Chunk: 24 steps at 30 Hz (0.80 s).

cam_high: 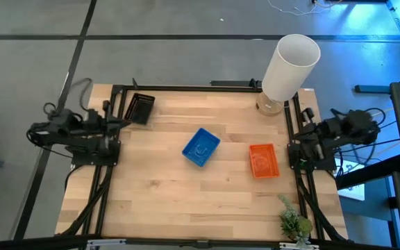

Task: Stack baskets by color
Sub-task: Return to Home Position

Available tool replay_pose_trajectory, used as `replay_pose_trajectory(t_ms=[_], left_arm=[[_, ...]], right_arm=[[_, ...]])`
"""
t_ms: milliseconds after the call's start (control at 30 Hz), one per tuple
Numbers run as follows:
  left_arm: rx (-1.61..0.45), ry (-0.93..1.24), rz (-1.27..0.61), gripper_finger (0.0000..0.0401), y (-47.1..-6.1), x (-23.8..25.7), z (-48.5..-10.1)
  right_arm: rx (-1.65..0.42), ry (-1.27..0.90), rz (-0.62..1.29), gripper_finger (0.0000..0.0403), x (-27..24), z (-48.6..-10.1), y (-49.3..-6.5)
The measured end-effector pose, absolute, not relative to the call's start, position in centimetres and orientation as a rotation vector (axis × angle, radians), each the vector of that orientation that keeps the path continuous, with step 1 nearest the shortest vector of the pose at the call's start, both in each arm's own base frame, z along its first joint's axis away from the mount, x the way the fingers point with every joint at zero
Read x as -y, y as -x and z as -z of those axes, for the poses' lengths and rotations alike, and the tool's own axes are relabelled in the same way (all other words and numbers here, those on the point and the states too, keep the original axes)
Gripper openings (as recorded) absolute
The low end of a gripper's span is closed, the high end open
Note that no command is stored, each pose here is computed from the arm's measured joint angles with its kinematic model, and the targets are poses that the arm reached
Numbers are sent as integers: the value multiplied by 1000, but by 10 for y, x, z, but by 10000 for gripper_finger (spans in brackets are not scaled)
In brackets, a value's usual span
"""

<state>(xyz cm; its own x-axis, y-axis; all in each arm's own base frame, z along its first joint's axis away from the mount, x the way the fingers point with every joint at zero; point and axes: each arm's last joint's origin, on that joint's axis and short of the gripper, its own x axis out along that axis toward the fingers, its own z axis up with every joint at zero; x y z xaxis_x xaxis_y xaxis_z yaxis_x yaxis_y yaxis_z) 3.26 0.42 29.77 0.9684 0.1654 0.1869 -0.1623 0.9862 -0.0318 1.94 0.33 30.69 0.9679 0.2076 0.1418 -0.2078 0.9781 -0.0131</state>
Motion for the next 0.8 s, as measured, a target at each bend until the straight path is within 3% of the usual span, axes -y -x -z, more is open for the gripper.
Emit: replay_pose_trajectory(t_ms=[400,800], left_arm=[[129,-6,-226,0,-76,0,-232],[69,-12,-265,0,-96,1,-173]], right_arm=[[225,-33,-260,0,-21,-241,-72],[185,5,-200,0,-26,-183,-92]])
